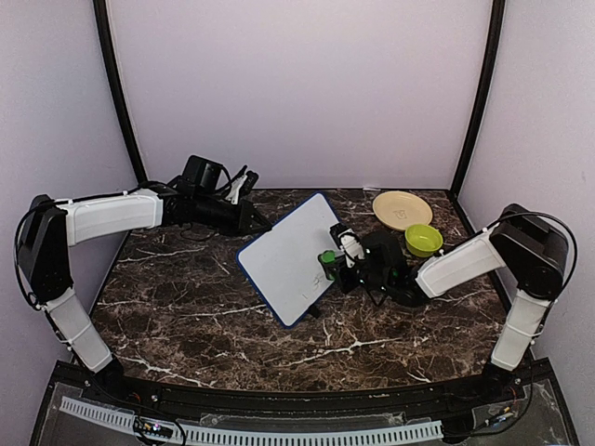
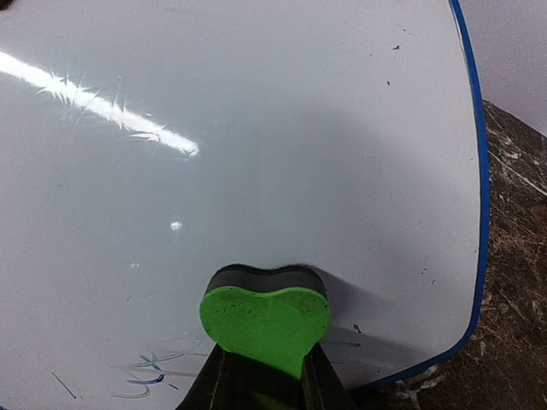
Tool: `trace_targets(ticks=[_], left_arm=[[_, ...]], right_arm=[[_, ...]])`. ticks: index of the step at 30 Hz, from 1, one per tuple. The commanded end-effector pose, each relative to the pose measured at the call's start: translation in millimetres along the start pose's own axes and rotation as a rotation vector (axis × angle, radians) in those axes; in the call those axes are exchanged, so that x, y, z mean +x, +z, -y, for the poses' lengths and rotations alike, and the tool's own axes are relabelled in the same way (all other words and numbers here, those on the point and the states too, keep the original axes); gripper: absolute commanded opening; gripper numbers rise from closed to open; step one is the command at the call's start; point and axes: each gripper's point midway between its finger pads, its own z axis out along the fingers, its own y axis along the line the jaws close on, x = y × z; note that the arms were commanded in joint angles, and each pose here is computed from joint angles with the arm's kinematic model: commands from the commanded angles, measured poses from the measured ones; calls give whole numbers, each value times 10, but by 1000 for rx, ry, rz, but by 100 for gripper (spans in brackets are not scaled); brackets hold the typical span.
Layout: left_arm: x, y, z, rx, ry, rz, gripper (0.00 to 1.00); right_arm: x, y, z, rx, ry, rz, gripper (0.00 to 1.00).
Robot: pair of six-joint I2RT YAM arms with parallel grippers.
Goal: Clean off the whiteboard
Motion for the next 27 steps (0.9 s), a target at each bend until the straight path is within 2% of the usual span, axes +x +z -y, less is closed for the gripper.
trace_targets(ticks=[1, 8, 12, 18, 27], left_arm=[[-174, -161, 182, 27, 47, 49, 0], [-177, -237, 159, 16, 41, 63, 0], [-184, -266, 137, 9, 38, 69, 0], [-162, -296, 88, 2, 29, 70, 0], [-156, -286, 90, 10, 28, 69, 0]], right_arm=[[-316, -14, -243, -71, 6, 90, 1], [-376, 33, -765, -163, -31, 113, 1], [-345, 44, -911, -196, -30, 110, 1], [-122, 39, -790, -166, -23, 67, 1], [33, 21, -267, -75, 46, 40, 1]])
